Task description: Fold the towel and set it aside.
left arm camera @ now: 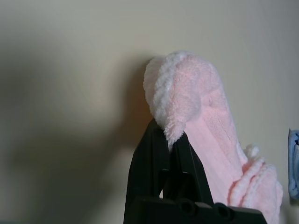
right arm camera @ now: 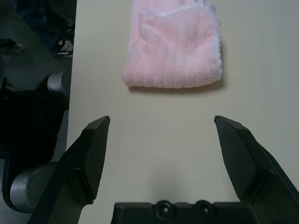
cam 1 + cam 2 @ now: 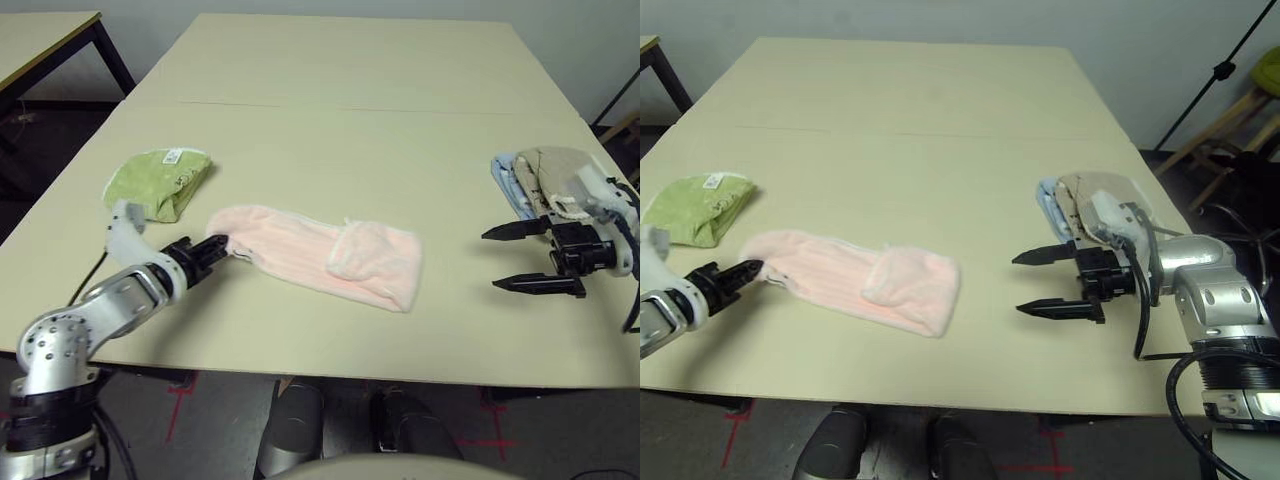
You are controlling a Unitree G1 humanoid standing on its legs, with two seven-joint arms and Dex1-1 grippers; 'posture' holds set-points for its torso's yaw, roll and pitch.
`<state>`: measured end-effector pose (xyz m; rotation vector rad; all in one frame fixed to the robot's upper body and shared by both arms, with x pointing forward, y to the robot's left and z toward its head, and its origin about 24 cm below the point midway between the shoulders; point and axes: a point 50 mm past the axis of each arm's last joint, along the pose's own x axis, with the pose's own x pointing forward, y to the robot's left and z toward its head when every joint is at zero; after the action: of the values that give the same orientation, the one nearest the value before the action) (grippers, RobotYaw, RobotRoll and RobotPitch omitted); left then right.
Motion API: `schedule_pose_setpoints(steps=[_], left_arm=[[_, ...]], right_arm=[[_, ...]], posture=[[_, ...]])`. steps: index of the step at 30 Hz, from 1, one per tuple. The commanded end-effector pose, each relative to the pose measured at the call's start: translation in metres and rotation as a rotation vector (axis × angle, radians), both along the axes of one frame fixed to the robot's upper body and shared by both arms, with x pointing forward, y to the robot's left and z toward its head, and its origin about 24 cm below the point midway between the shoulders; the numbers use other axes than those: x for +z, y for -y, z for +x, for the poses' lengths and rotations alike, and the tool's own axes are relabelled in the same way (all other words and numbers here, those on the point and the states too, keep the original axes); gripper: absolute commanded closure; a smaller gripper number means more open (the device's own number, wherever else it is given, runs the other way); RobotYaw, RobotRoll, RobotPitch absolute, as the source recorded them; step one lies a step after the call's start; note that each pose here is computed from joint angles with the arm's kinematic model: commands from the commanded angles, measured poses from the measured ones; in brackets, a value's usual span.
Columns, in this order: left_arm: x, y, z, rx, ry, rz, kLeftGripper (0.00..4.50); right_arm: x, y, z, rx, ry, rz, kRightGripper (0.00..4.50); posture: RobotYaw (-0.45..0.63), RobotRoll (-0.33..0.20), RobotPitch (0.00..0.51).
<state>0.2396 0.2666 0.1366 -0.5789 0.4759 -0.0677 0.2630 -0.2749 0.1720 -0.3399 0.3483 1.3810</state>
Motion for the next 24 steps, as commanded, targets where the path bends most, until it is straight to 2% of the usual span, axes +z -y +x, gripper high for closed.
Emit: schedule_pose_setpoints(steps=[1,6,9,11,20,24], left_arm=[[0.013,0.008,-0.004,-0.126,0.027,0.031,4.46],[0.039,0.044,-0.005,-0.441,0.092,0.056,4.46],[0.051,0.067,0.0,-0.598,0.127,0.085,4.46],[0.055,0.082,0.006,-0.679,0.147,0.059,4.46],[0.051,0.133,0.028,-0.938,0.14,0.09,4.46],[0.046,0.15,0.034,-1.037,0.127,0.144,4.46]], right_arm=[[0.0,-0.002,-0.003,0.021,-0.018,0.001,0.0],[-0.001,-0.001,-0.003,0.018,-0.026,0.002,0.0],[-0.002,-0.002,-0.004,0.019,-0.031,0.004,0.0],[-0.003,-0.002,-0.005,0.019,-0.034,0.005,0.0],[-0.004,-0.001,-0.008,0.01,-0.041,0.01,0.0],[-0.005,-0.001,-0.009,0.006,-0.043,0.013,0.0]], posture=[[0.21,0.0,0.151],[0.21,0.0,0.151],[0.21,0.0,0.152],[0.2,0.0,0.15],[0.18,0.0,0.15],[0.17,0.0,0.15]])
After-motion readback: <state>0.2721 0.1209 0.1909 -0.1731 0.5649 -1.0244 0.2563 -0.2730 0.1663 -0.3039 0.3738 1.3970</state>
